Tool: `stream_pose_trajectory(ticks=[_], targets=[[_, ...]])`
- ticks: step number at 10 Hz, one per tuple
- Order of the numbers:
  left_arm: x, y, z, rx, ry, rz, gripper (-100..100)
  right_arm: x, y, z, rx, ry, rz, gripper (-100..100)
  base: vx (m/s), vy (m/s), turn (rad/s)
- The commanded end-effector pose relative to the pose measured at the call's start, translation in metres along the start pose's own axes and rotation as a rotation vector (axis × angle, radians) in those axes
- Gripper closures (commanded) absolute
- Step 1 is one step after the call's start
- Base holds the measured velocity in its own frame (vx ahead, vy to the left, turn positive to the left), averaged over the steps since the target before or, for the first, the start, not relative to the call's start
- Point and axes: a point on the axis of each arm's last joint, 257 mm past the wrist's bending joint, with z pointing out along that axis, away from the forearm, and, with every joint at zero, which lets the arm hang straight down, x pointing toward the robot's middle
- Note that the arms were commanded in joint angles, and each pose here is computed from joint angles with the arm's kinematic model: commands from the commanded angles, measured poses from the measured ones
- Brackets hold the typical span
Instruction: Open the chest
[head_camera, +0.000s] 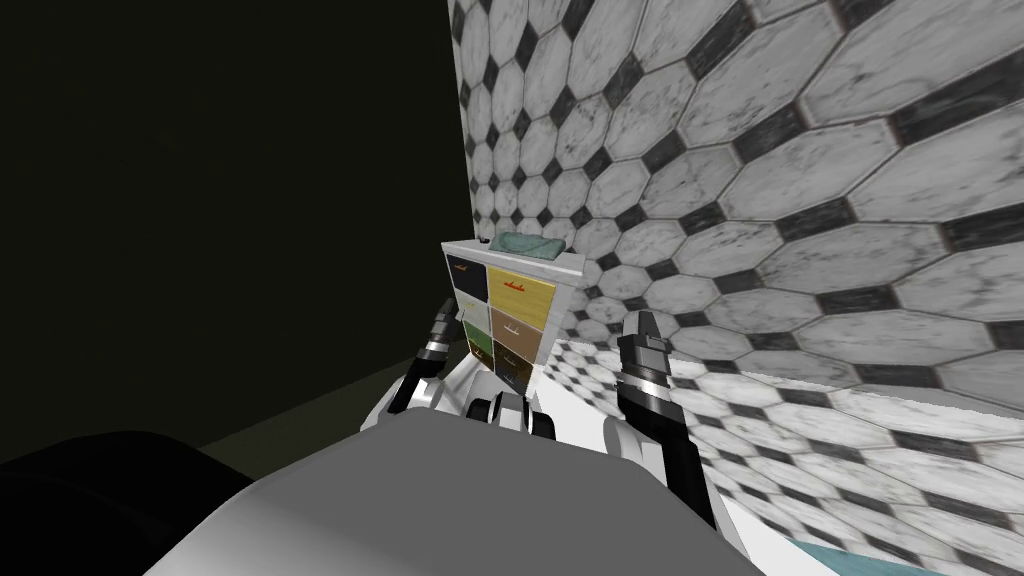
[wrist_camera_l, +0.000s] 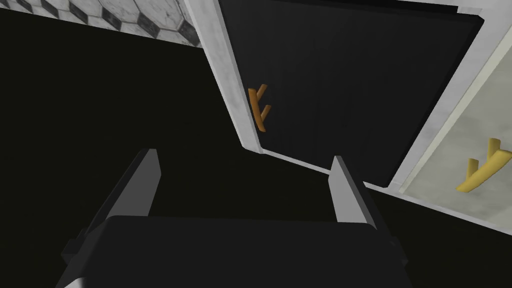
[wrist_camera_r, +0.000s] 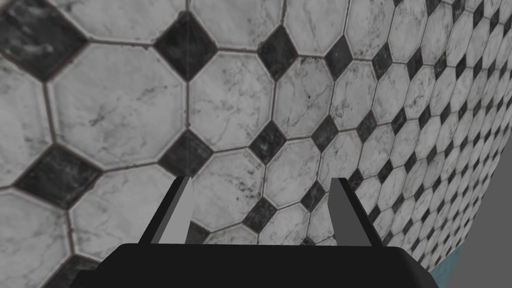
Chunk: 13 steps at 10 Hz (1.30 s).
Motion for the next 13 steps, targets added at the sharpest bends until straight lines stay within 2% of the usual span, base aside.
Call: stream_pose_trajectory(ticks=[1, 6, 11, 13], targets=[[0.010, 0.026, -0.006, -0.047, 0.006, -0.020, -100, 0.000, 0.000, 0.000, 0.000, 0.000, 0.000, 0, -0.014, -0.055, -0.049], [0.025, 0.062, -0.013, -0.111, 0.021, -0.044, -100, 0.000, 0.000, 0.000, 0.000, 0.000, 0.000, 0, -0.012, -0.037, -0.056], [0.047, 0.109, -0.028, -0.201, 0.063, -0.057, -100, 0.000, 0.000, 0.000, 0.000, 0.000, 0.000, 0, -0.012, -0.041, -0.068], [0.054, 0.123, -0.033, -0.227, 0.074, -0.062, -100, 0.000, 0.000, 0.000, 0.000, 0.000, 0.000, 0, -0.007, -0.043, -0.059]])
